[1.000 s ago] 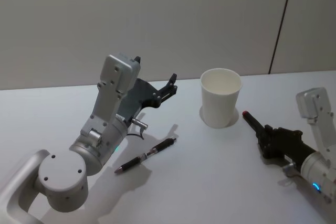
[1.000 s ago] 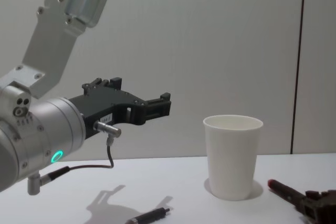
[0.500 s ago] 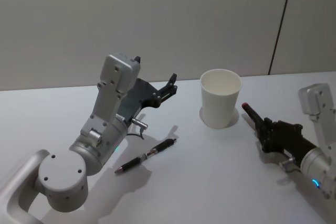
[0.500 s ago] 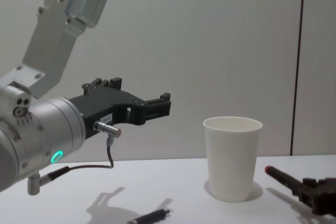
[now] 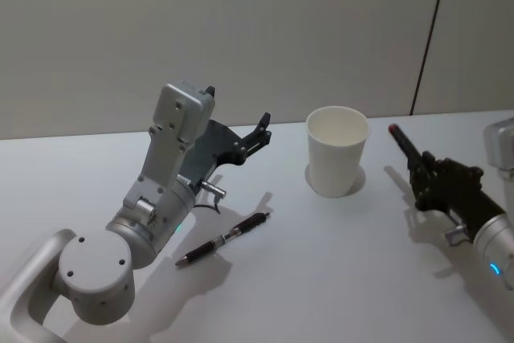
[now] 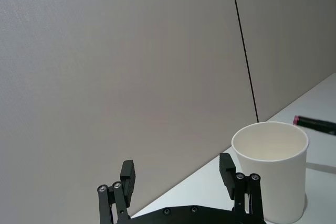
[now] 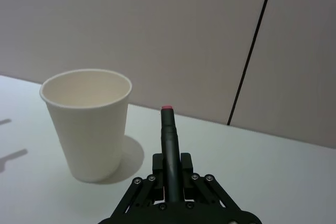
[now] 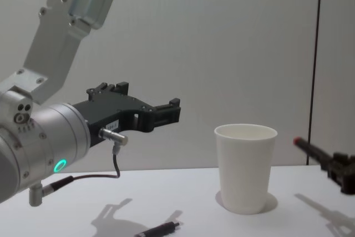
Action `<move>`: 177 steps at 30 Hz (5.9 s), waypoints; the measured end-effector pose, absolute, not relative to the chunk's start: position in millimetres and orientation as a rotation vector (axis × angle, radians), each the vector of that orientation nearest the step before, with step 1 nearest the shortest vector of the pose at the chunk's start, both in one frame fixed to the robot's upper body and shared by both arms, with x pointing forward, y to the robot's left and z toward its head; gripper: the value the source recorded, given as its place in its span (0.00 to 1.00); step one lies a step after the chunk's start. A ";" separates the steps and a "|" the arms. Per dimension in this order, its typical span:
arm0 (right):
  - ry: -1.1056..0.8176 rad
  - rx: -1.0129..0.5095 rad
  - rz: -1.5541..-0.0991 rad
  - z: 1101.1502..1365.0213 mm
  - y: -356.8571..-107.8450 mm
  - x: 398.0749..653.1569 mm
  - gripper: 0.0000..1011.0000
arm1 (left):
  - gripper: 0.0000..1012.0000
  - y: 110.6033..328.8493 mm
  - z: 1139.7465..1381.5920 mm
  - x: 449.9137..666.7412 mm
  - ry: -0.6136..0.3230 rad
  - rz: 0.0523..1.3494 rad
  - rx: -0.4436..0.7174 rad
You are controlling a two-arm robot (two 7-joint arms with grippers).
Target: Place the pen into the pen holder.
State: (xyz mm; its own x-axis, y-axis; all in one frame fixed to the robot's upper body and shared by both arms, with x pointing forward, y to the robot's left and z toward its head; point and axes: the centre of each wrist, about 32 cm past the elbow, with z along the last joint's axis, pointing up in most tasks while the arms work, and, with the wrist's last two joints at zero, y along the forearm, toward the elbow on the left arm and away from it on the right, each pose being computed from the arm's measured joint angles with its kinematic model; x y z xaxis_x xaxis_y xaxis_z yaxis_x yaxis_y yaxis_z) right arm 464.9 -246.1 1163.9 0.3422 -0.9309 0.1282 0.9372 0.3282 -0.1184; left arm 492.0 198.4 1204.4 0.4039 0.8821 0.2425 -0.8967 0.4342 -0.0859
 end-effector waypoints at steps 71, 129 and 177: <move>-0.455 0.145 -1.049 1165.8 -174.1 574.2 0.18 | 0.99 198.4 1204.4 492.0 -0.268 1.124 0.061; -0.470 0.117 -0.997 1142.7 -156.4 583.0 0.99 | 0.99 198.4 1204.4 492.0 -0.268 1.124 0.061; -0.264 0.108 -1.296 1163.4 -211.3 513.7 0.99 | 0.99 198.4 1204.4 492.0 -0.268 1.124 0.061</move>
State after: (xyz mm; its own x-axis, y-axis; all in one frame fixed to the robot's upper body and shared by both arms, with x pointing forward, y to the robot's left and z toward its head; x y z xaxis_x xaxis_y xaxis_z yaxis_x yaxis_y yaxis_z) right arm 513.7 -211.3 1163.4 0.2460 -0.9601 0.1327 0.9357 0.2710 0.2260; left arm 492.0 198.4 1204.4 0.4040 0.8821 0.2424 -0.8967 0.4343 -0.0859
